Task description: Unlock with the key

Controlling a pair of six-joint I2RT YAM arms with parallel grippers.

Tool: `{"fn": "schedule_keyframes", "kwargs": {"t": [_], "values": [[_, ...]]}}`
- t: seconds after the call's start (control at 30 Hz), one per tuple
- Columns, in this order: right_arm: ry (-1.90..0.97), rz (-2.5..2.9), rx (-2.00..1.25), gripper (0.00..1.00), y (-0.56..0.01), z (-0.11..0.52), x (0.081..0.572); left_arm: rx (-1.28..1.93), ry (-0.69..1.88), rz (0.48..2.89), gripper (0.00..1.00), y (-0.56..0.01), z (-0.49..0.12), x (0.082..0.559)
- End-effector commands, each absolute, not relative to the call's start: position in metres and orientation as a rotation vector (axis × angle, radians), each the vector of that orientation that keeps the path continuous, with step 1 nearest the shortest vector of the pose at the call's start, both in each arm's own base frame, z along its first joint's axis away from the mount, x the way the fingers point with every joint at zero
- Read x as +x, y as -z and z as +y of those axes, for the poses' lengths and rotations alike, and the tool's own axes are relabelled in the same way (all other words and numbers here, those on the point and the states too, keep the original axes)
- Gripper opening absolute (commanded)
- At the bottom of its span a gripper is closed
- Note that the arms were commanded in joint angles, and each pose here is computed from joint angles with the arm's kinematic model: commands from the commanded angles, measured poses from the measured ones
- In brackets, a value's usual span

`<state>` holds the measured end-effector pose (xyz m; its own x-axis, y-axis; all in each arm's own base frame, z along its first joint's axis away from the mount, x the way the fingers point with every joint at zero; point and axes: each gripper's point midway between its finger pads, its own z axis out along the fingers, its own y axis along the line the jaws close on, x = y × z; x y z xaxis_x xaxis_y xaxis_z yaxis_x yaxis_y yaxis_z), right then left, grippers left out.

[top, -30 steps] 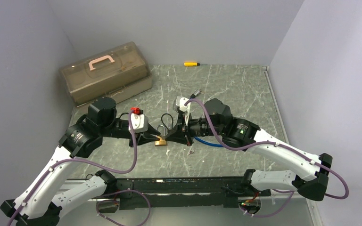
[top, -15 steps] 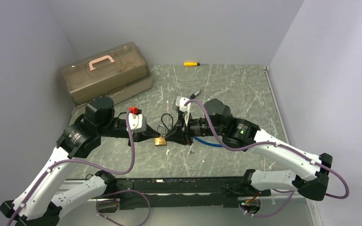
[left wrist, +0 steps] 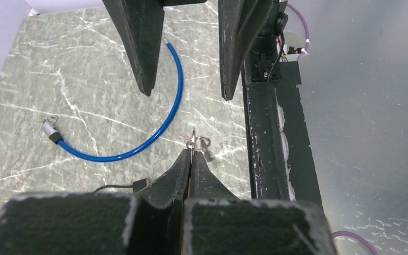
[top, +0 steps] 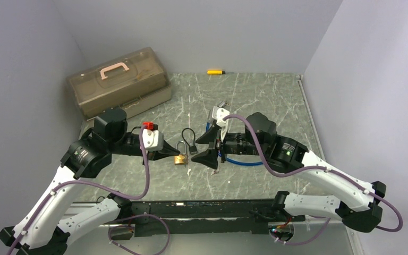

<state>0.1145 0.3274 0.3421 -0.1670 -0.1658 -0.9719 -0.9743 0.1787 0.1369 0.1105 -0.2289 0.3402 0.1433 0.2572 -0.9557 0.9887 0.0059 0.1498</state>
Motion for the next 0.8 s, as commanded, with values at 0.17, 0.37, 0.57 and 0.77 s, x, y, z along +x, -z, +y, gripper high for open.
{"fn": "schedule_keyframes", "kwargs": {"t": [0.17,0.37,0.57,0.77], "values": [[-1.174,1.318,-1.184,0.67,-0.375,0.34,0.106,1.479,0.993,1.192,0.0,-0.363,-0.231,0.097],[-1.204,1.287,-1.208,0.66,-0.368,0.351,0.106,1.478,0.998,1.183,0.0,-0.367,-0.231,0.095],[-1.205,1.267,-1.191,0.58,-0.366,0.355,0.11,1.476,1.004,1.172,0.0,-0.371,-0.231,0.094],[-1.224,1.266,-1.185,0.46,-0.364,0.358,0.111,1.466,1.005,1.168,0.0,-0.375,-0.231,0.094]]}}
